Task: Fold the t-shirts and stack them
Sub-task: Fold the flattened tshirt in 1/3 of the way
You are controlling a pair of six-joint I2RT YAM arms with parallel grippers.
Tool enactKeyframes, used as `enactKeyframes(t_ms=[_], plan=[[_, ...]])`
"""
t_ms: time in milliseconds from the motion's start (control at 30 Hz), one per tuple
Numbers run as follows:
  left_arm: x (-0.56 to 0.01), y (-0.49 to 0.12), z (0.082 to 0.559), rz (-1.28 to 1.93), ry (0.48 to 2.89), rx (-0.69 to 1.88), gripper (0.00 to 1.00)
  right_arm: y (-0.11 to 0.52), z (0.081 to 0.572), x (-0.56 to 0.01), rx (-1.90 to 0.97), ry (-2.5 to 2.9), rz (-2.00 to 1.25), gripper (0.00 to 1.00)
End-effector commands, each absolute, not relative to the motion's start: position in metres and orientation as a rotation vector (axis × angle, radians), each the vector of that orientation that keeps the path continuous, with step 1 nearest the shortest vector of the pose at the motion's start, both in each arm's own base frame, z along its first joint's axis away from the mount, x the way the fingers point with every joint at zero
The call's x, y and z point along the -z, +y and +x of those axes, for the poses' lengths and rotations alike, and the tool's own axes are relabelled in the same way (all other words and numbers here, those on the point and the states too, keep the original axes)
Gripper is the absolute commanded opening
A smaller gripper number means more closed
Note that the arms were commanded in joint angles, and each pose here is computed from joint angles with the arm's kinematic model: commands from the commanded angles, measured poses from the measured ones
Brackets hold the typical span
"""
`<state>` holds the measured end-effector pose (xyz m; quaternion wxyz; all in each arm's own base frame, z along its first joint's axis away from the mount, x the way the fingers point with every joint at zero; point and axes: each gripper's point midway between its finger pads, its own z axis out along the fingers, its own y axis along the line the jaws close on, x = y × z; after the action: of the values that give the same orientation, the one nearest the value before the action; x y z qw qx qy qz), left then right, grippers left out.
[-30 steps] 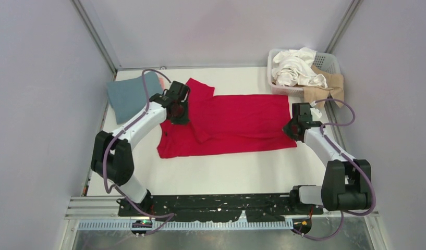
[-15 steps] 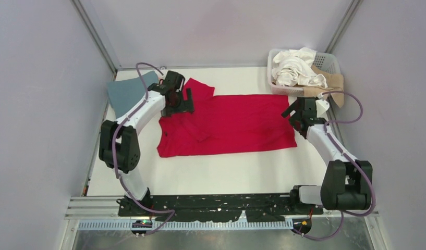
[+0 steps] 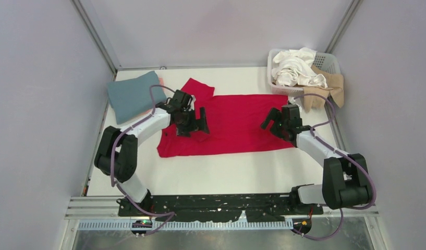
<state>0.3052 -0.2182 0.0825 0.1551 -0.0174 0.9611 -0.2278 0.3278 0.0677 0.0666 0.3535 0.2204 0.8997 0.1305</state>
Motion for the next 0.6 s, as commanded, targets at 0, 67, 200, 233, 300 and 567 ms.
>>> enactKeyframes(t_ms=[0, 67, 200, 233, 300, 567], plan=[[-0.083, -0.232, 0.321, -0.061, 2.707, 0.723, 1.00, 0.077, 0.340, -0.068, -0.385, 2.306, 0.507, 0.95], [-0.079, -0.232, 0.322, -0.067, 2.717, 0.720, 1.00, 0.076, 0.338, -0.060, -0.370, 2.330, 0.511, 0.95], [-0.069, -0.231, 0.321, -0.068, 2.741, 0.703, 1.00, 0.074, 0.337, -0.051, -0.349, 2.357, 0.523, 0.95], [-0.066, -0.230, 0.321, -0.070, 2.750, 0.692, 1.00, 0.074, 0.338, -0.049, -0.346, 2.362, 0.524, 0.95], [-0.062, -0.231, 0.322, -0.063, 2.756, 0.688, 1.00, 0.075, 0.338, -0.047, -0.346, 2.369, 0.530, 0.95], [-0.063, -0.242, 0.340, -0.059, 2.709, 0.721, 1.00, 0.076, 0.338, -0.042, -0.349, 2.384, 0.543, 0.95]])
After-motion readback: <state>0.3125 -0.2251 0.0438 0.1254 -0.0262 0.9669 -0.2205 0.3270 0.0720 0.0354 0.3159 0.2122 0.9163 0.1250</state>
